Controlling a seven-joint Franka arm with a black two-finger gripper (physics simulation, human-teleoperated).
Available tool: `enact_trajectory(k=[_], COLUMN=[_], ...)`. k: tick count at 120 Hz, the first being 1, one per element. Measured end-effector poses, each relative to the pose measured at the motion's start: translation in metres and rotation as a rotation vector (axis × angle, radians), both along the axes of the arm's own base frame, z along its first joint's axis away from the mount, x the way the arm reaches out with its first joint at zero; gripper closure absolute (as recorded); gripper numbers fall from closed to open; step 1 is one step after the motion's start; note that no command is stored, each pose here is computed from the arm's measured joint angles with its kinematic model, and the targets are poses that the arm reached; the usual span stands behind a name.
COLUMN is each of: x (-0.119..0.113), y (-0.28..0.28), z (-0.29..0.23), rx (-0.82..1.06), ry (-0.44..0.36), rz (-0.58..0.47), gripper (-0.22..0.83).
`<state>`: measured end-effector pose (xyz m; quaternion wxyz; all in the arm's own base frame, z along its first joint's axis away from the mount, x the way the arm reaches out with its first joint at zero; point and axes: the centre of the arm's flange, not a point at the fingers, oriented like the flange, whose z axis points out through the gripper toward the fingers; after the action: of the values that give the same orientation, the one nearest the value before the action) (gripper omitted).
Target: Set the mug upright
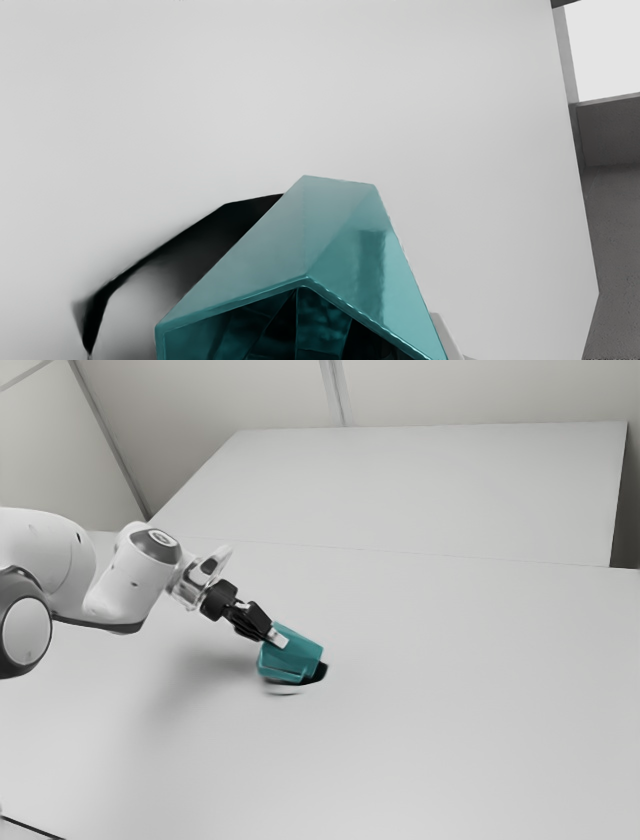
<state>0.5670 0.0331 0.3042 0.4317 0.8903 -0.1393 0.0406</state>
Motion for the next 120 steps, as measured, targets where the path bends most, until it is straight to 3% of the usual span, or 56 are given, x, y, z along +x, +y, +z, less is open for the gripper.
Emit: enact_trajectory(k=[33, 72, 120], x=[0.0, -0.006, -0.011], y=[-0.003, 0.003, 0.025], z=[0.045, 0.097, 0.097], rx=[0.045, 0.288, 0.619], ry=[-0.095, -0.181, -0.12], rz=[-0.022, -0.128, -0.24], gripper=[0.78, 0.78, 0.79])
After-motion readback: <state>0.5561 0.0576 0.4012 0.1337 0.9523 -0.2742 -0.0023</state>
